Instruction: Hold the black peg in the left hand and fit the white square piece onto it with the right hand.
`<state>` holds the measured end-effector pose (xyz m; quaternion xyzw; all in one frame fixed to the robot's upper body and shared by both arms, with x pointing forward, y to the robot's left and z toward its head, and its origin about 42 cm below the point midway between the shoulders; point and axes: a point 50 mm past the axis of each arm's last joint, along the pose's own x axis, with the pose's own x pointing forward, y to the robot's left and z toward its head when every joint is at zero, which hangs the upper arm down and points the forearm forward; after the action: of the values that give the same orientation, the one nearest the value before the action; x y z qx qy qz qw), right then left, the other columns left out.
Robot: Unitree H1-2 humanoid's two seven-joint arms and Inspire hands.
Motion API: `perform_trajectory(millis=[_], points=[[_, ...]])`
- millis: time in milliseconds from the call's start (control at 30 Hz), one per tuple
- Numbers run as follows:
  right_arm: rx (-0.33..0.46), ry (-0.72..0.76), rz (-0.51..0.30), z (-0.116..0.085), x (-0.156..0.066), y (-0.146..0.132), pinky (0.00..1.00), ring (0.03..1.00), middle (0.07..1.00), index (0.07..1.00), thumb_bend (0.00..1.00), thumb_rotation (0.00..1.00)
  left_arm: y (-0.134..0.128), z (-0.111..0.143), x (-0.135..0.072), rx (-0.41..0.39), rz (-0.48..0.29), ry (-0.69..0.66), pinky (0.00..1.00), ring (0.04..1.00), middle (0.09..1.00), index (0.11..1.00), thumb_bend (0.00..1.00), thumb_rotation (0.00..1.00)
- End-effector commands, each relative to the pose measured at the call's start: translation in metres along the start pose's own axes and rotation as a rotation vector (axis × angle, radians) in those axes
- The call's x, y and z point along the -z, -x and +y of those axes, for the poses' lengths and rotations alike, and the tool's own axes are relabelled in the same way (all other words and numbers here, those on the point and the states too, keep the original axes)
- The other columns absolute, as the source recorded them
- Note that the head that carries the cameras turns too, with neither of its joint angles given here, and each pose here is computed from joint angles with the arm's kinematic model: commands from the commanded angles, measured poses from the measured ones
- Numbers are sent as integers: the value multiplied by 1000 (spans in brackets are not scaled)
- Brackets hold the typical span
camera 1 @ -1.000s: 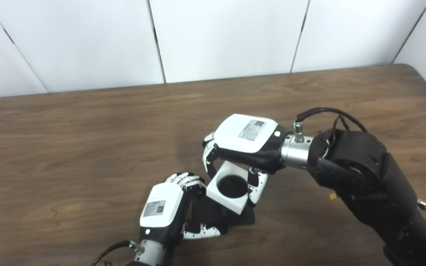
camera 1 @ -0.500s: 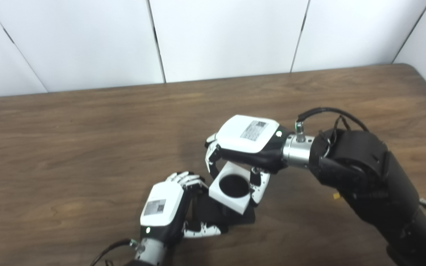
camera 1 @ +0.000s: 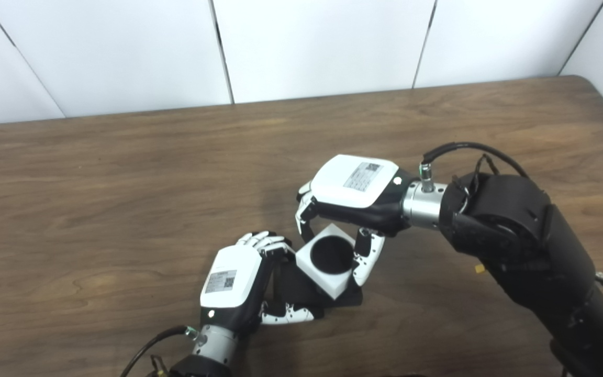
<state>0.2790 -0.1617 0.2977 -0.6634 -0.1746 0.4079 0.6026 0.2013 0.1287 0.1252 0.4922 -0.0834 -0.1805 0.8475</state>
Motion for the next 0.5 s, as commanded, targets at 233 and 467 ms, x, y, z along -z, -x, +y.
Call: perform_trajectory(millis=[233, 467], points=[[36, 31, 7, -10, 1, 3, 835, 873, 748, 596, 1000, 400, 3, -7, -5, 55, -10, 12, 878, 849, 767, 484, 521, 48], [38, 29, 9, -12, 2, 3, 828, 878, 750, 597, 1000, 405, 3, -7, -5, 55, -8, 10, 880, 850, 766, 484, 521, 48]])
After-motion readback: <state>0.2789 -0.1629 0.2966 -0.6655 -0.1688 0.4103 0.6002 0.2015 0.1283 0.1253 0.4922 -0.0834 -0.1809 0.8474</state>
